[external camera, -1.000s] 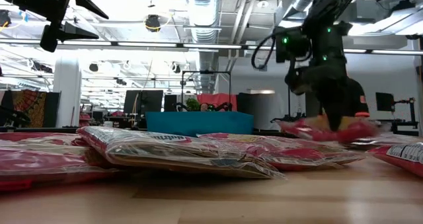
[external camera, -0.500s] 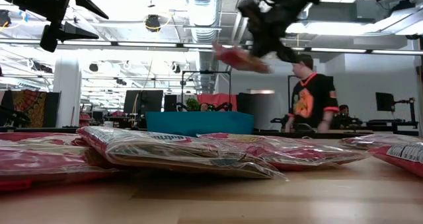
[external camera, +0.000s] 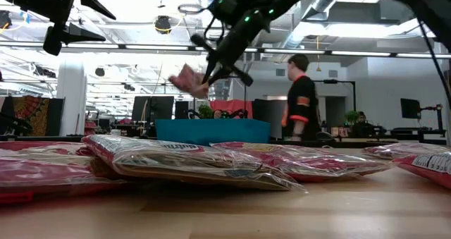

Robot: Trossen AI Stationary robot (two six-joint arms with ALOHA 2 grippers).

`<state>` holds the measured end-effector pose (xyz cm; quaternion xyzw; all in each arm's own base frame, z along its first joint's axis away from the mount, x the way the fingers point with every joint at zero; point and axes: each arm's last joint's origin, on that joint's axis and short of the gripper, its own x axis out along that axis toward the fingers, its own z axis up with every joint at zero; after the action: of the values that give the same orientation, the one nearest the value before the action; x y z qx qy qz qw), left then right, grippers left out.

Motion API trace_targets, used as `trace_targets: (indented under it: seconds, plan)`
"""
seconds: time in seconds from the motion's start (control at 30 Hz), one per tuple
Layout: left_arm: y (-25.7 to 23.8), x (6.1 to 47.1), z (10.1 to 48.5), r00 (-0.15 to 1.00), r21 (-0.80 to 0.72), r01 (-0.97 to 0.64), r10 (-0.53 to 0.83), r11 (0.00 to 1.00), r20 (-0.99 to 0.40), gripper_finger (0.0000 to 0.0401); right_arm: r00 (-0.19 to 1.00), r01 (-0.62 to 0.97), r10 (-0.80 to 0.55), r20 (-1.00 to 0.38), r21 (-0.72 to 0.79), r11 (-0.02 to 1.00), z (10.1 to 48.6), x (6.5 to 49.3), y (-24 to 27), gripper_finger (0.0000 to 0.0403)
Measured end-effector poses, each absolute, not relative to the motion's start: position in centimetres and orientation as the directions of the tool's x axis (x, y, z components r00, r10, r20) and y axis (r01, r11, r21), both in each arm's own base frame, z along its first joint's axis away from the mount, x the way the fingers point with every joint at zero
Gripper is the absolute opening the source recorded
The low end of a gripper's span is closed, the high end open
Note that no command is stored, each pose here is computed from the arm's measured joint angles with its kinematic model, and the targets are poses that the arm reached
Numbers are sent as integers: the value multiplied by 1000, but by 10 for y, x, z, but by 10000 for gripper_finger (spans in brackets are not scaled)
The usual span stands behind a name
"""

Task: Sort popcorn bags into baskets
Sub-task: Put the red popcorn bag into the blue bin

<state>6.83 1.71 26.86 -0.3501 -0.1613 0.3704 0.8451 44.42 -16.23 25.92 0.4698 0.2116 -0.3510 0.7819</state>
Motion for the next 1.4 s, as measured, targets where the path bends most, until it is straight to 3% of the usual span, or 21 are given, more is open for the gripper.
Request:
trace_targets:
  seconds: [0.27,0.57,0.77,1.07,1.2,1.3,1.4]
  plan:
    - [17,68,269,674,-713,-511,738,480,14,250,574,790,-421,-702,610,59,230,456,-177,24]
    - [17,68,269,676,-711,-511,736,483,14,250,547,800,-399,-736,600,-10,203,462,-180,50]
    - [17,69,269,690,-712,-501,724,492,14,250,556,807,-405,-725,587,57,205,462,-182,92]
    - [17,69,269,691,-710,-502,722,494,14,250,566,809,-400,-721,578,102,211,460,-183,202]
    - [17,69,268,692,-709,-503,722,494,13,250,580,814,-398,-711,517,263,232,451,-185,231]
    - [17,69,268,692,-709,-504,722,494,12,250,573,817,-413,-708,451,360,247,441,-190,232]
    - [17,69,269,692,-711,-501,722,494,14,250,549,789,-354,-757,330,519,265,423,-187,225]
